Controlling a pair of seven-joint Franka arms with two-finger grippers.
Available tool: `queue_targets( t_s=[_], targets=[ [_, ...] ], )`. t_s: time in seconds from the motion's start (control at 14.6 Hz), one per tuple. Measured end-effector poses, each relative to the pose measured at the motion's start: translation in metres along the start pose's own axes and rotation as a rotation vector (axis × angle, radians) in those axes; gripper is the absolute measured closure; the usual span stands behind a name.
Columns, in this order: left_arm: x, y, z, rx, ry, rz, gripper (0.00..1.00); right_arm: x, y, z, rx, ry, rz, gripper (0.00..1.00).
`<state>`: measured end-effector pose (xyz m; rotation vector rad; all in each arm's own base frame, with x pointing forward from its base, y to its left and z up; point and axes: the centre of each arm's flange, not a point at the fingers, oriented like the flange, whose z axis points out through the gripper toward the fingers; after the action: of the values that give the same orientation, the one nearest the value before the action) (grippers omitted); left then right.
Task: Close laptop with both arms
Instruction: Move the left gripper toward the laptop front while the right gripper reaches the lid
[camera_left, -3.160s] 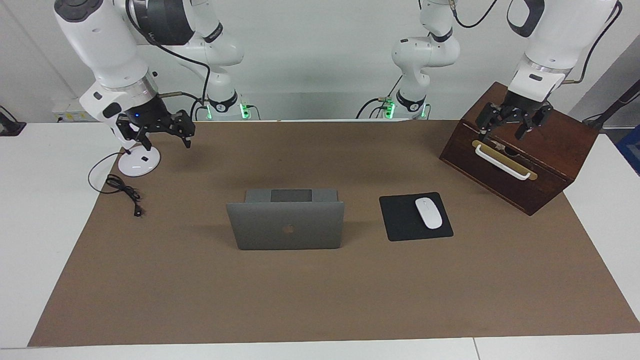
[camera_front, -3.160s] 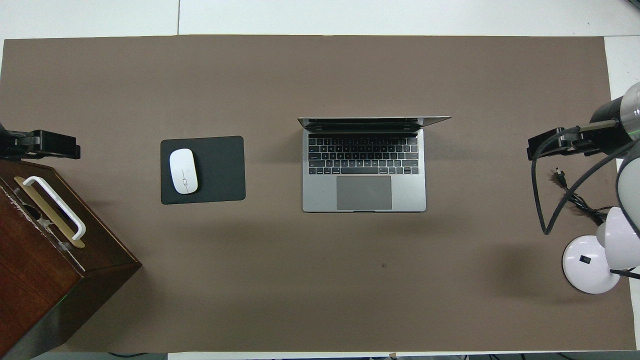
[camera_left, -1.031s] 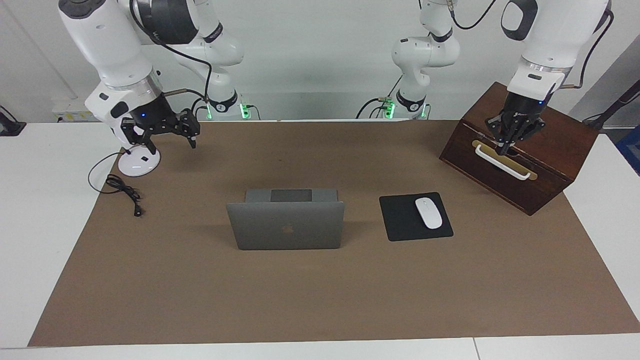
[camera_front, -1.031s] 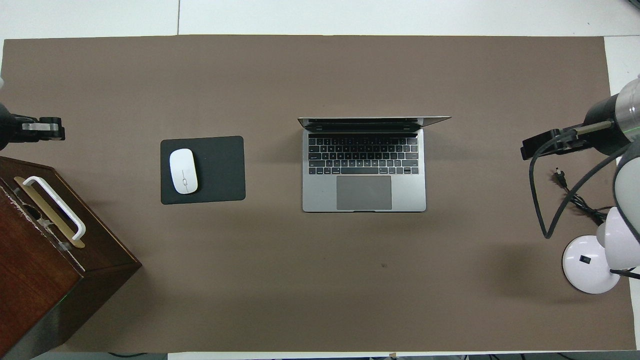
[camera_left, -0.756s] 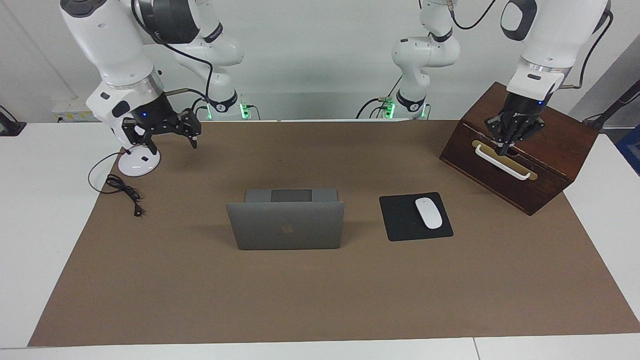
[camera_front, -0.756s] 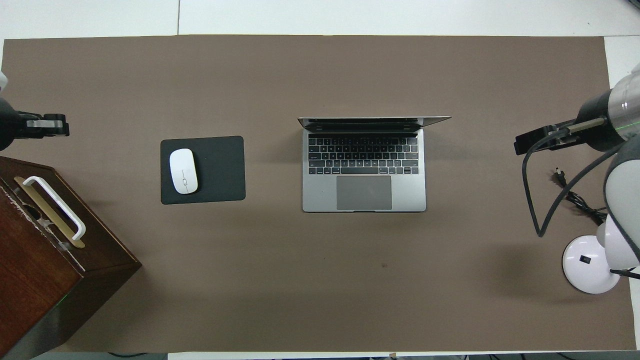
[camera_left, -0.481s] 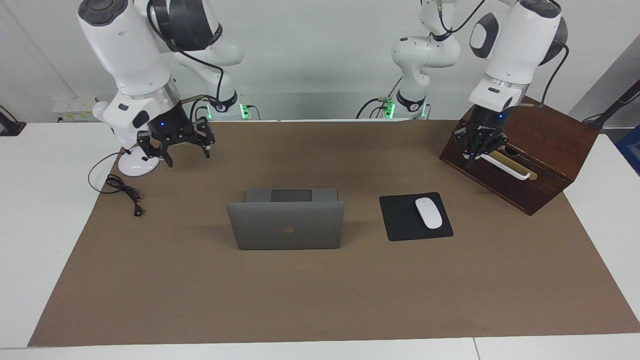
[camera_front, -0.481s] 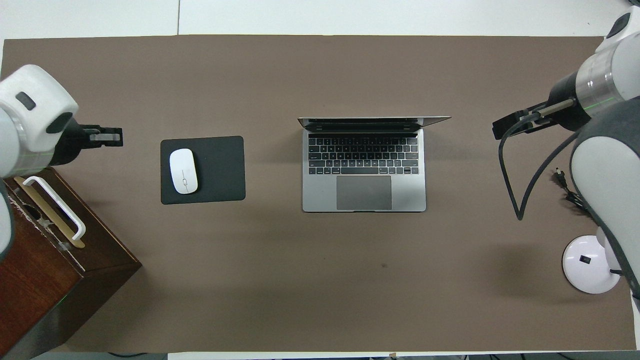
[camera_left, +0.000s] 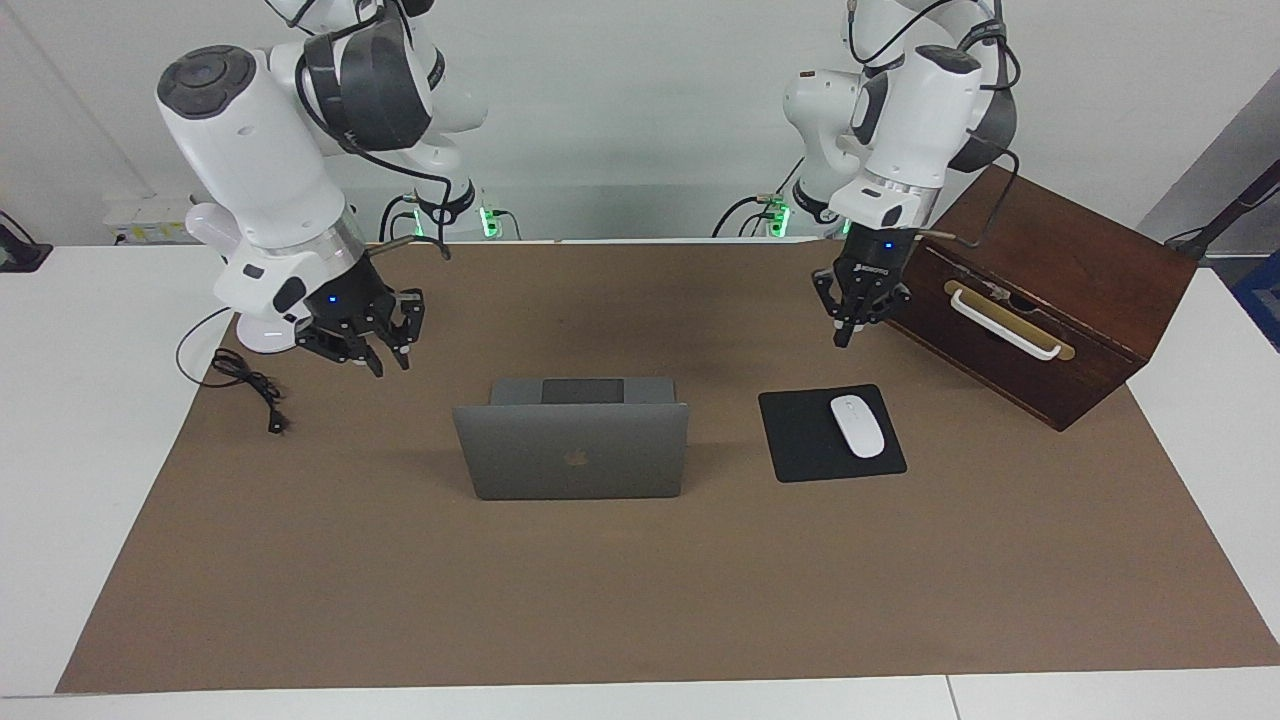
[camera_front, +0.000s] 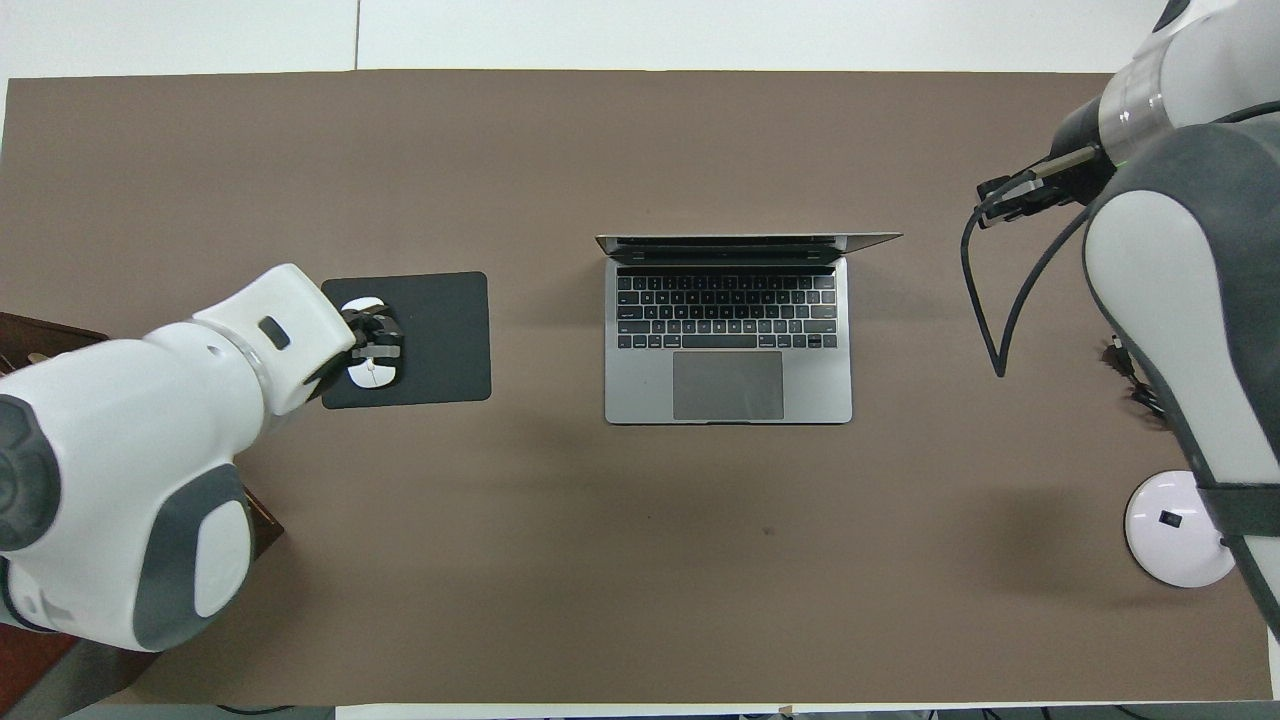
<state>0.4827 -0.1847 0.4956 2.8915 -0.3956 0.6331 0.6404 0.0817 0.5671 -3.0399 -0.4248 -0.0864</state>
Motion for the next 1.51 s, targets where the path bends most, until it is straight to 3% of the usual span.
queue_targets(
  t_s=[0.14, 0.55, 0.96, 1.51],
  targets=[
    [-0.016, 0.023, 0.016, -0.02, 0.037, 0.038, 0.99, 0.008, -0.004, 0.008, 0.006, 0.005, -0.01, 0.99],
    [-0.073, 0.097, 0.074, -0.105, 0.143, 0.063, 0.99, 0.037, -0.002, 0.026, 0.02, 0.039, -0.011, 0.99],
    [-0.093, 0.13, 0.117, -0.147, 0.2, 0.097, 0.99, 0.066, -0.042, 0.069, 0.05, 0.08, 0.069, 0.99],
    [-0.126, 0.154, 0.171, -0.181, 0.263, 0.142, 0.99, 0.078, -0.051, 0.117, 0.082, 0.047, 0.097, 0.99]
  ],
)
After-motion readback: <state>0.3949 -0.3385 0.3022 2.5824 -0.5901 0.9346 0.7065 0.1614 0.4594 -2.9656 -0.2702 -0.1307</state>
